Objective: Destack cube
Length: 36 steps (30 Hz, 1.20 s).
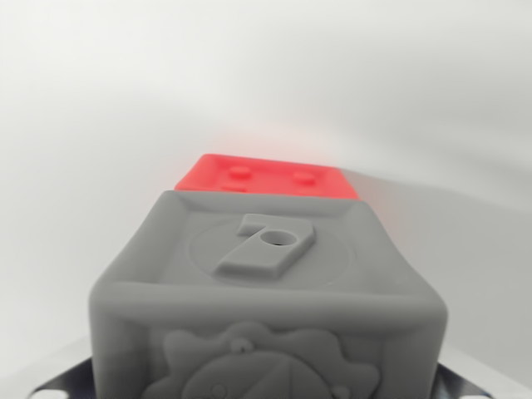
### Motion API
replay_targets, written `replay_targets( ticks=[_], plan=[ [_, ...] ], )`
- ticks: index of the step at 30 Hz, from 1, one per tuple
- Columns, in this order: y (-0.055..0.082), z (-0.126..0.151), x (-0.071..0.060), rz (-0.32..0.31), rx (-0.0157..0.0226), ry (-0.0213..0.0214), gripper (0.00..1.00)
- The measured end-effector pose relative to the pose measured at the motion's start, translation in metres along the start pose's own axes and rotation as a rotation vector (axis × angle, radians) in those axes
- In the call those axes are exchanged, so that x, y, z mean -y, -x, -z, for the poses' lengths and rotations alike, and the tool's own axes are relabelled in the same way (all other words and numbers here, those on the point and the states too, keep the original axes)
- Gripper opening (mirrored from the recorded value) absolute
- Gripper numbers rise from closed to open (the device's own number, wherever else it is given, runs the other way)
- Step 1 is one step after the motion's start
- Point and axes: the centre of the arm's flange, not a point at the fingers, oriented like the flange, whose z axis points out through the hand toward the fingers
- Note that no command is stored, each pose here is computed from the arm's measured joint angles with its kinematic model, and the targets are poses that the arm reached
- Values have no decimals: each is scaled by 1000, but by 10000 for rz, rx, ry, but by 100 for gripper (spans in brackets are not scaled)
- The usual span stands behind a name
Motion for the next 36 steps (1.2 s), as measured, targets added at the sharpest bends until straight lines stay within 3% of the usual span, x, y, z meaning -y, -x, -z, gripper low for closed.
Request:
replay_targets(
  ticks=[20,27,36],
  plan=[
    [0,0,0,1,7,1,0],
    [-1,7,0,0,-26,-10,0],
    [-1,21,0,4,-28,-21,0]
  ],
)
